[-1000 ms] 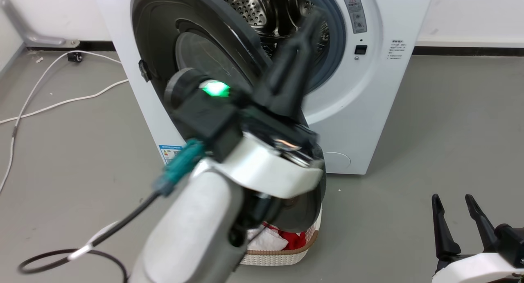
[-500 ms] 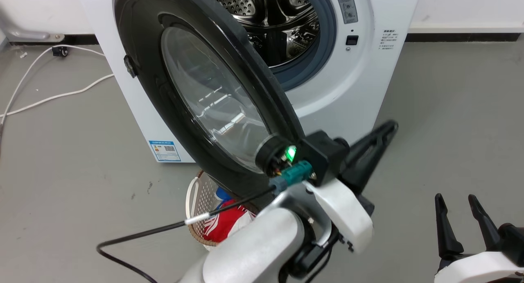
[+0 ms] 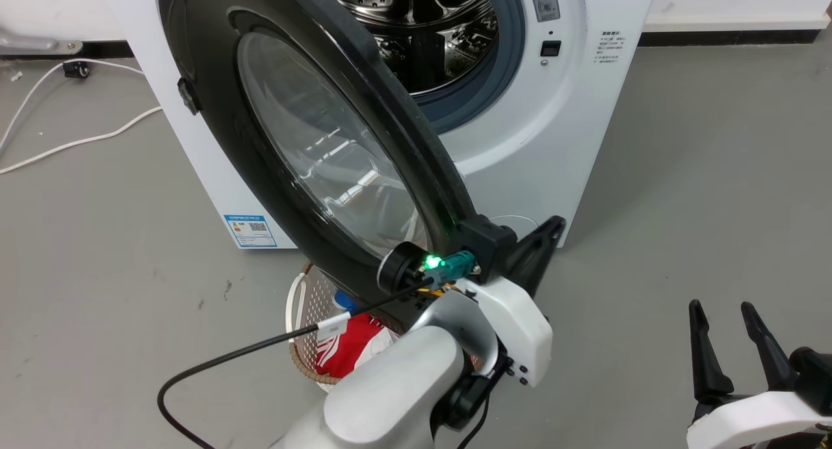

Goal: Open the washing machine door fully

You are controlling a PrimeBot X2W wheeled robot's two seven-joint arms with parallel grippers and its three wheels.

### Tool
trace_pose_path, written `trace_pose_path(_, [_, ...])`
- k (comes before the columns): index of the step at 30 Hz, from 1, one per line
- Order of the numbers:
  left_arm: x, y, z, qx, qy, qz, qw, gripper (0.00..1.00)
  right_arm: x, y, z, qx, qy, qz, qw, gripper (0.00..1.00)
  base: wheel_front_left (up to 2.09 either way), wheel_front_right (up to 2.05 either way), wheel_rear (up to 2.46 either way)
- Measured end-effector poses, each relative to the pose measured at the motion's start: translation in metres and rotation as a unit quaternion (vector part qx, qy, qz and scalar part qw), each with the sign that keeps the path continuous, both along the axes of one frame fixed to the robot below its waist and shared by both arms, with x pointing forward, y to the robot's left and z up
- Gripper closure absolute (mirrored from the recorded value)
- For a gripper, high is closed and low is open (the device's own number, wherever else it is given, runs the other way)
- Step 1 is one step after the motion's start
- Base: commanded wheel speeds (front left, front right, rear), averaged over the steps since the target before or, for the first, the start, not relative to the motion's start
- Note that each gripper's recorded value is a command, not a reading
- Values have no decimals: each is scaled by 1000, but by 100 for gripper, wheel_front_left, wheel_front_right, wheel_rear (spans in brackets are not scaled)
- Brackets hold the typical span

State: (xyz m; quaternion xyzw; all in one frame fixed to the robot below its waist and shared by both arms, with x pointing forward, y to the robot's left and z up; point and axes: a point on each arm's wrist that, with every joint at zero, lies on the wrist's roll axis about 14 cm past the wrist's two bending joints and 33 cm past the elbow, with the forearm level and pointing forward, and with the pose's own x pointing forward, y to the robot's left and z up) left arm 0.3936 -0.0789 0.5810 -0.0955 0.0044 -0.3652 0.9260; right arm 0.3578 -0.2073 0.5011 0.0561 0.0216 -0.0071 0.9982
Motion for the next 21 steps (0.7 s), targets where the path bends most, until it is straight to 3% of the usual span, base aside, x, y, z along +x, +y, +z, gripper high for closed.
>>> trace_pose_path(8, [15, 15, -22, 13, 32, 38, 999, 100, 0, -2, -4, 9, 4, -4, 1000, 0, 0, 0, 0])
trace_pose_path(21, [9, 36, -34, 1, 45, 71, 996, 100, 9, 5, -6, 15, 3, 7, 1000, 0, 0, 0, 0])
